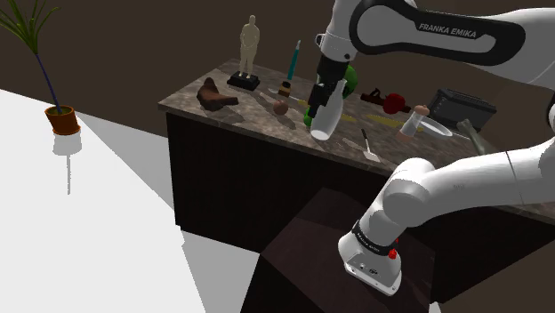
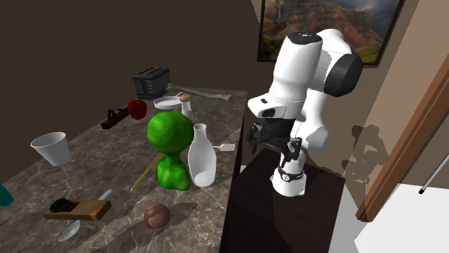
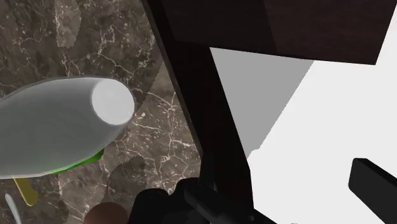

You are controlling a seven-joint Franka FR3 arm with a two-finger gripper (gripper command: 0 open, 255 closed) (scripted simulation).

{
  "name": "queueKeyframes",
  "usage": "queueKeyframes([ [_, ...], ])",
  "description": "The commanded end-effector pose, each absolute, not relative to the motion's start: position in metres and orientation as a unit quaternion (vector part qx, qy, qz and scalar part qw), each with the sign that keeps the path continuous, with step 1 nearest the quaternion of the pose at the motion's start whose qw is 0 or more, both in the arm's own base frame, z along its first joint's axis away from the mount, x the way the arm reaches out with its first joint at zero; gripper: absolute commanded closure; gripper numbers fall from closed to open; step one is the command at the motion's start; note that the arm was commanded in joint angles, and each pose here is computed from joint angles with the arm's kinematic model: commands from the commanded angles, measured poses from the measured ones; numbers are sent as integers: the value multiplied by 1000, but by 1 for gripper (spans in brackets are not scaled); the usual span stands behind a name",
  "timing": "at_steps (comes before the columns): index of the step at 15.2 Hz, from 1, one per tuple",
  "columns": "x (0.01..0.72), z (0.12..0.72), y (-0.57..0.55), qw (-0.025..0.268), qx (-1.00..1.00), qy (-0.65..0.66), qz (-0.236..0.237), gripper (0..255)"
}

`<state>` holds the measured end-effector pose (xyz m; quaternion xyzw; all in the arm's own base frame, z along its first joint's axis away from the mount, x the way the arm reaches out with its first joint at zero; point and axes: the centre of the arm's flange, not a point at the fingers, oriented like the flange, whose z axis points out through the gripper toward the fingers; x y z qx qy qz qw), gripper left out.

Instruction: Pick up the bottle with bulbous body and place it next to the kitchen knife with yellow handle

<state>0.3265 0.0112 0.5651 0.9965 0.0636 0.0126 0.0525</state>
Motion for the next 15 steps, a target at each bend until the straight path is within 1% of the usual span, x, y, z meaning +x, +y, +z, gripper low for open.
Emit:
queueKeyframes([
  [1, 327, 565, 11, 52, 997, 64, 13, 0],
  [15, 331, 613, -181, 5, 998, -1, 58, 0],
])
